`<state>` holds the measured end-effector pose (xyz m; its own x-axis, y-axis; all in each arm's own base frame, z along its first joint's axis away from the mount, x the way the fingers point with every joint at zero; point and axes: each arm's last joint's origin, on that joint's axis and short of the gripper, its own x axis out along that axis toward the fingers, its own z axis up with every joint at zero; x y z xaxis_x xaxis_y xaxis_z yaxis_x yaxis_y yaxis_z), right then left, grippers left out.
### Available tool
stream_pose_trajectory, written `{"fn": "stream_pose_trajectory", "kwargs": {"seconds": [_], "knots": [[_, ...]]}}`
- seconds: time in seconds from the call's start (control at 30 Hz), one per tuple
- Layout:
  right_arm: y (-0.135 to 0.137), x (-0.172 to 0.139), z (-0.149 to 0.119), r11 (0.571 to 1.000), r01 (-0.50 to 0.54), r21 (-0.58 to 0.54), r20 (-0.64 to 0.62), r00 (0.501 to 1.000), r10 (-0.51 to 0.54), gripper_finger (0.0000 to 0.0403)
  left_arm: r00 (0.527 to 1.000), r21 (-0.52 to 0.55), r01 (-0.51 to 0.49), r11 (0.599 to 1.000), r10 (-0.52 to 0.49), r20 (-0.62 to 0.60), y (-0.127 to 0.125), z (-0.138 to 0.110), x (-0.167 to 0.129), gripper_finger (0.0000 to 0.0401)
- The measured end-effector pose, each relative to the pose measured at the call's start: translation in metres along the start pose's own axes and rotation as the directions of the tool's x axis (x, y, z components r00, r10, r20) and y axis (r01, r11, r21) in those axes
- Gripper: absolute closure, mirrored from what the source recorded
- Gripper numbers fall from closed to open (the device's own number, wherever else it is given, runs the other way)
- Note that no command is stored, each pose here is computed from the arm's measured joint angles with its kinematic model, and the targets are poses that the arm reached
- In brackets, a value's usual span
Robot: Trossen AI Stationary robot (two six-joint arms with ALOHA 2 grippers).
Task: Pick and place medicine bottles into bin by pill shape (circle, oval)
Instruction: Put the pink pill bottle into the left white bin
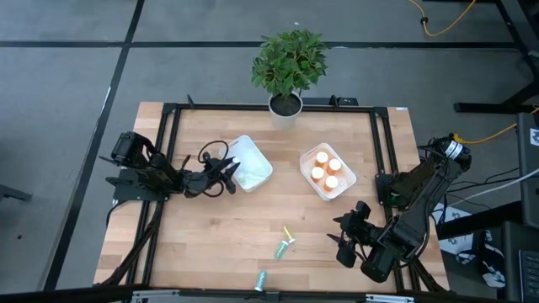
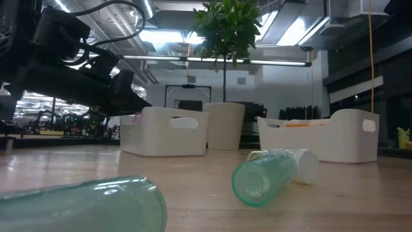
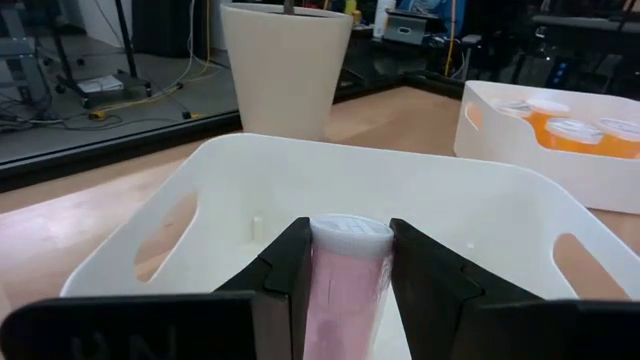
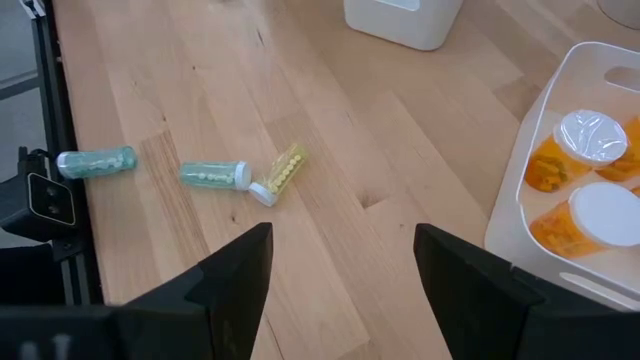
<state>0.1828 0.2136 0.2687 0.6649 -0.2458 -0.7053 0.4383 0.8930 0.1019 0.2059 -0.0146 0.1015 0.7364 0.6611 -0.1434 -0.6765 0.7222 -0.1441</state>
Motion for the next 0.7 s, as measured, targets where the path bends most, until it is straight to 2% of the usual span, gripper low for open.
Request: {"fn": "stream_pose_trajectory", "kwargs": {"seconds": [0.33,0.7], "knots": [[0.0001,-0.0001,0.0001,1.0,0.0,0.0,0.0,1.0,0.0,0.0157,1.0,0.027,0.0,1.0,0.0,0.0,0.0,0.0,0.0,0.0298],[0.0,-0.0001,-0.0001,1.0,0.0,-0.001,0.0,1.0,0.0,0.0157,0.999,0.081,0.043,0.996,-0.043,-0.006,-0.006,-0.0019,-0.0068,0.0293]]}}
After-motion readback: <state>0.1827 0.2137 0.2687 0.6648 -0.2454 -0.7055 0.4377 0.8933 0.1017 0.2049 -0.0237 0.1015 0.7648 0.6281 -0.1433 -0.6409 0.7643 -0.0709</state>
